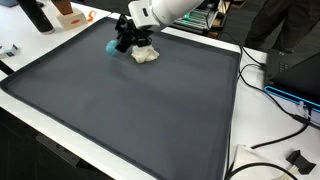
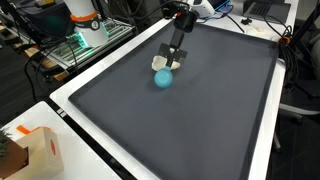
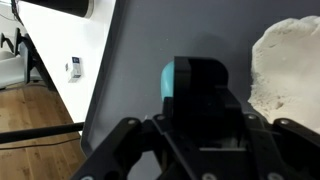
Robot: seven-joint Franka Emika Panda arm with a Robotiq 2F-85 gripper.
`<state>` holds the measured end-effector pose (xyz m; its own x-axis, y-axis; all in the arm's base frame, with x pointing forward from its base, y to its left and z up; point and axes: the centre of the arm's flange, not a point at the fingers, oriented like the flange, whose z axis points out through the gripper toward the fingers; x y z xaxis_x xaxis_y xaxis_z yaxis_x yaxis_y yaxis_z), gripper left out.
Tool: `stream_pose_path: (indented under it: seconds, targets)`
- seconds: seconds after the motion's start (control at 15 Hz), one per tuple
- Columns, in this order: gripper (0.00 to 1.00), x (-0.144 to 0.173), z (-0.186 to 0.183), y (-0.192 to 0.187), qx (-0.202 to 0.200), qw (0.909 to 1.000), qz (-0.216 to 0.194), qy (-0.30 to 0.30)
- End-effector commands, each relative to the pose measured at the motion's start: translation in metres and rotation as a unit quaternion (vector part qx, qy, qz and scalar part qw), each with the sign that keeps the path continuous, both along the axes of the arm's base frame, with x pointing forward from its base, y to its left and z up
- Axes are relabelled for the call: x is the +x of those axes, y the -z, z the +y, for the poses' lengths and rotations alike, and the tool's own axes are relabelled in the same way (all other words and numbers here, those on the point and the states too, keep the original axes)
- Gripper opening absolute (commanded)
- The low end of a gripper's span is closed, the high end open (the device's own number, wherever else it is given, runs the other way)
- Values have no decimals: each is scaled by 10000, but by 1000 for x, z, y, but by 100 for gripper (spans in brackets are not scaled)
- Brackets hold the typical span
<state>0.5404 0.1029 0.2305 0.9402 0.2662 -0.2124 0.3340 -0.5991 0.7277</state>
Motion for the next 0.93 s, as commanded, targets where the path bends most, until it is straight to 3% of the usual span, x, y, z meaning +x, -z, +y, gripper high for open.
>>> stream_pose_path:
  seconds: [0.0, 0.47, 0.87]
  targets:
    - [25, -17, -5, -14, 18, 9992, -14, -412]
    - [25, -38, -4, -49, 262, 9943, -81, -1029]
    - [25, -60, -1, -87, 914, 9792, -280, -1791]
